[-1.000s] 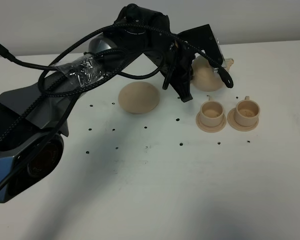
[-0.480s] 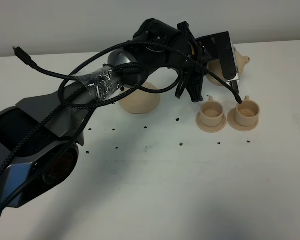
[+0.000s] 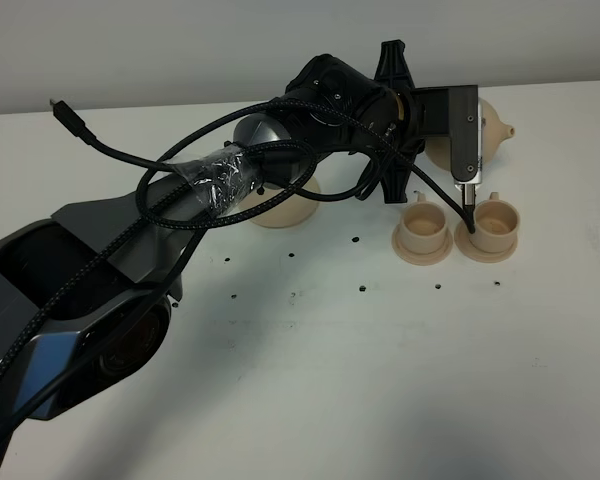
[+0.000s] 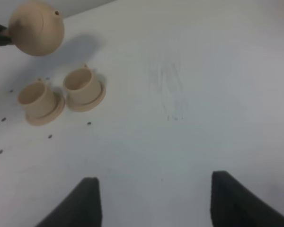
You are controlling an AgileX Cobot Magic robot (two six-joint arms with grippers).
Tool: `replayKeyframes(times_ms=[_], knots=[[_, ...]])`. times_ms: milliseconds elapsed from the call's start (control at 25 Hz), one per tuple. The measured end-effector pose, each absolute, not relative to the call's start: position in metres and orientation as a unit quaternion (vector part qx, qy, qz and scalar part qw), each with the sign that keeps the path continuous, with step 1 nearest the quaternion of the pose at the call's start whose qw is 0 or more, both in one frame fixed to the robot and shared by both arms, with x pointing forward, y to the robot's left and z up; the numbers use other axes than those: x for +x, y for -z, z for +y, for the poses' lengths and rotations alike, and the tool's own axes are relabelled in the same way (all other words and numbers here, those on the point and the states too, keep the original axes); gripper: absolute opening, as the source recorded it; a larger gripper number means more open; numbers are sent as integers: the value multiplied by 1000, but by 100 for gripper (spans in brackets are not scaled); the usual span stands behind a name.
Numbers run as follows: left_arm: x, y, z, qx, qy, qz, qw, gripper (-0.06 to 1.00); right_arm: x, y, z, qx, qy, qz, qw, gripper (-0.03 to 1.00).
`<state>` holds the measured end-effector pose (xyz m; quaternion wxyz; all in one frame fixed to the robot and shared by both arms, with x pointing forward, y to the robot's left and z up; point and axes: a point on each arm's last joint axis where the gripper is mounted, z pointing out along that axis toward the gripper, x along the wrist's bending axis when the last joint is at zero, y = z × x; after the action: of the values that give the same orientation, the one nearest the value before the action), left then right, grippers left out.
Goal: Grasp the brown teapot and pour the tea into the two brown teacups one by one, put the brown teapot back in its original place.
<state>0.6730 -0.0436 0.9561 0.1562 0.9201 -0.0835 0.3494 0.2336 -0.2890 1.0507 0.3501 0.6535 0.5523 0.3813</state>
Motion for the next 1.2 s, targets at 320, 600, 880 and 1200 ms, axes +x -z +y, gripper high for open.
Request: replayKeyframes(times_ms=[320,600,880,1200], knots=[[675,-957,-43,907,-372,-159,119,11,234,-1051,-289,653,-381,552,350,49],[670,-959,-51,885,-391,-236,93,11,234,-1051,-289,653,-381,552,350,49],[666,-962,-60,861,-418,-279,72,11,234,-1051,-289,653,-381,552,350,49],[666,-962,-59,854,-418,-304,54,11,234,-1051,-289,653,-381,552,350,49]])
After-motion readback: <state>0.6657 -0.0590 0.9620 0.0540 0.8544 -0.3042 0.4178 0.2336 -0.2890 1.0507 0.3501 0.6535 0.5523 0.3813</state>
